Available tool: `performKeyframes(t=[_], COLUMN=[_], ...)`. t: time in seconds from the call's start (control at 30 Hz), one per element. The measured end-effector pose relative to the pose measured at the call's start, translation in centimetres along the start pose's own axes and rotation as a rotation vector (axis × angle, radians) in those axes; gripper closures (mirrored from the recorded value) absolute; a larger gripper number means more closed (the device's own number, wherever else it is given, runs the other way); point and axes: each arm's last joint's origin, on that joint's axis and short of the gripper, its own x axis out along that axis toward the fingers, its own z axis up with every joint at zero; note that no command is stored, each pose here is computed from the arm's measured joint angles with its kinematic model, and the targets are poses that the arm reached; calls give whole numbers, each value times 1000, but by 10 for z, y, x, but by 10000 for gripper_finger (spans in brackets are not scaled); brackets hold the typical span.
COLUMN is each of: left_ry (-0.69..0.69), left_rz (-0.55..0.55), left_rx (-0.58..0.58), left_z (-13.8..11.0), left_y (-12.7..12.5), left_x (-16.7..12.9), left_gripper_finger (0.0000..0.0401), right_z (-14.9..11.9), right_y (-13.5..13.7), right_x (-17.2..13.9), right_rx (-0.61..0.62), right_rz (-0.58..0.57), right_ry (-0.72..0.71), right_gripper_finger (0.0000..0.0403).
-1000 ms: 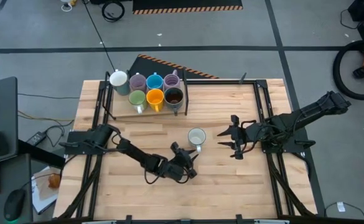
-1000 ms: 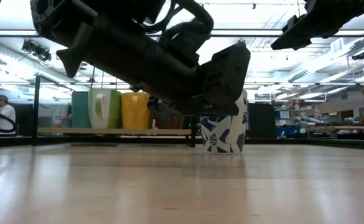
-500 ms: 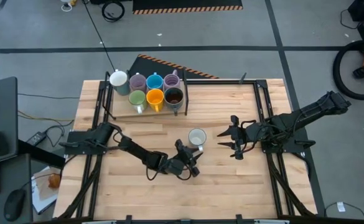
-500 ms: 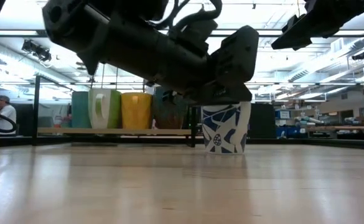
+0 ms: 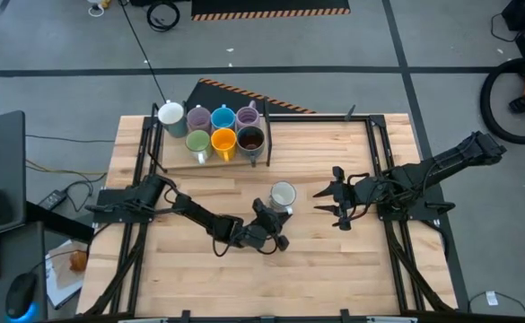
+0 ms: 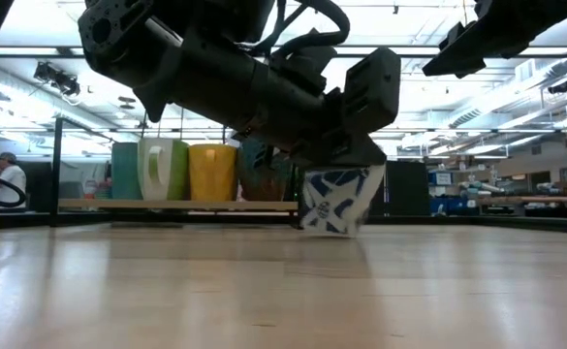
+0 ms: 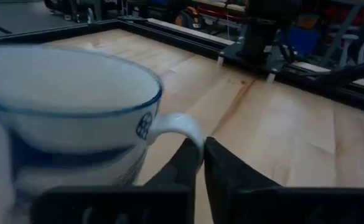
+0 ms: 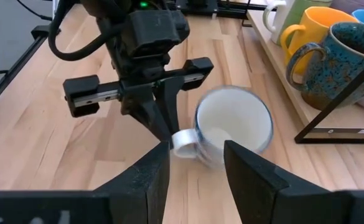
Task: Place coffee mugs
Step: Put the blue patterned mug on the shelf
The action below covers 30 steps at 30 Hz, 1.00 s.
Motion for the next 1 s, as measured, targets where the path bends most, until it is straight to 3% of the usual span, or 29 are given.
performKeyframes(t=[0.37,0.73,1.0], left_ry=[22,145,199], left_rz=[-37,-52,28], left_rx=[86,276,334], left_z=[0,37,55], left_y=[-13,-14,-7], left_x=[-17,-51,-75], left_gripper_finger=[384,385,385], right_z=[0,0,0], right_y=[0,1,1], right_x=[0,0,0], right_rx=[0,0,0], right_rz=[0,24,24], right_ry=[2,4,4], right_gripper_finger=[245,245,245])
